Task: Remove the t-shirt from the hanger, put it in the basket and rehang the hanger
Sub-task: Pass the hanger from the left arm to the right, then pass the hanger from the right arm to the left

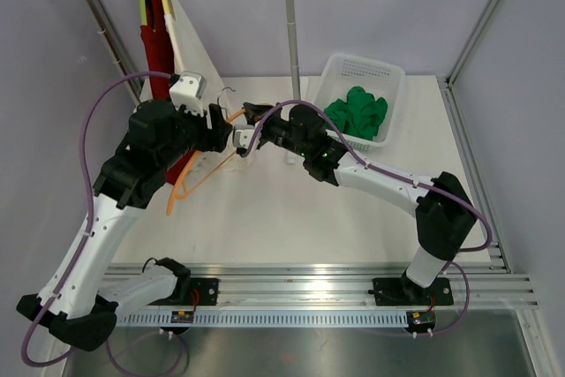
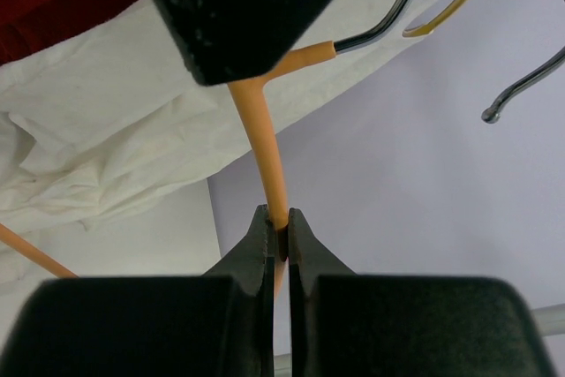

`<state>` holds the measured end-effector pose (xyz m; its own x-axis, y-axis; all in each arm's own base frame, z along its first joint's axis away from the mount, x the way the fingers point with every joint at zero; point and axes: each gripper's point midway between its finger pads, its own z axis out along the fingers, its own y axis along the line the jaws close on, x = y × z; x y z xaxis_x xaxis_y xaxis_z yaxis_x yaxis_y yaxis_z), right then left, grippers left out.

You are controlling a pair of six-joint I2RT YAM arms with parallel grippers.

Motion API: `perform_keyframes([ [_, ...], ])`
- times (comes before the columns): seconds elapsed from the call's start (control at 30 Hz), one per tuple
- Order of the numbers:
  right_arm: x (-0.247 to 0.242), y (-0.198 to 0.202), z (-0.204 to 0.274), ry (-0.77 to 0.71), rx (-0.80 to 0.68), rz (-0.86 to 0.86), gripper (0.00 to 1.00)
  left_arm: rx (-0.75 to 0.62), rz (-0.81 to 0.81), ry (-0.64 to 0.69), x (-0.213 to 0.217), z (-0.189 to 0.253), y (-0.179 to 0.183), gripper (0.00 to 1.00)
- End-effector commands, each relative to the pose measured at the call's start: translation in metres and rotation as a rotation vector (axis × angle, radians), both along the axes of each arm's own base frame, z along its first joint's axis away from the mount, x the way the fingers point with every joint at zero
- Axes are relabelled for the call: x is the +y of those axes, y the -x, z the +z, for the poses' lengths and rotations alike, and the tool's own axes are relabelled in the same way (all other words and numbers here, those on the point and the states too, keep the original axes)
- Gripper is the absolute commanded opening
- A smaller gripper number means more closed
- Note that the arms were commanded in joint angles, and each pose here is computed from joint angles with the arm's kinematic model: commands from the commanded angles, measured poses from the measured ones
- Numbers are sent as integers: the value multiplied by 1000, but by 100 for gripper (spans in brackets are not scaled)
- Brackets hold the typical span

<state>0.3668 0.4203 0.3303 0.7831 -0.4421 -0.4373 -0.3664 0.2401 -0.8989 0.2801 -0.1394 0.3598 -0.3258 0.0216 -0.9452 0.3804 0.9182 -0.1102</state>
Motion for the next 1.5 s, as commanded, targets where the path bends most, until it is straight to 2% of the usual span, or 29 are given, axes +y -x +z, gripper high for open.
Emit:
perform_keyframes([
  [0.0,-12,4,56,-113,-112,-32,0,-27,-6,-11,-2,7,-4,67],
  [0.37,-15,2,58,-113,-127,-51,0,-4,16,-25,1,2,-5,57],
  [0.63,-15,1,57,-109,-127,-55,0,-24,16,-11,3,7,-2,39],
  [0.8,-14,-1,55,-105,-125,-63,0,-26,13,-9,3,8,-1,39],
  [0.87,-14,-2,54,-103,-123,-67,0,-27,13,-8,4,8,1,47],
  [1.07,-15,-5,55,-102,-121,-81,0,-34,16,-4,6,10,4,47],
  [1.2,-16,-5,55,-102,-121,-82,0,-38,15,-2,6,11,5,40],
  [1.4,-17,-6,57,-108,-111,-81,0,-33,6,-7,4,9,5,38],
  [1.47,-18,-5,57,-110,-105,-77,0,-27,9,-11,5,7,4,35],
])
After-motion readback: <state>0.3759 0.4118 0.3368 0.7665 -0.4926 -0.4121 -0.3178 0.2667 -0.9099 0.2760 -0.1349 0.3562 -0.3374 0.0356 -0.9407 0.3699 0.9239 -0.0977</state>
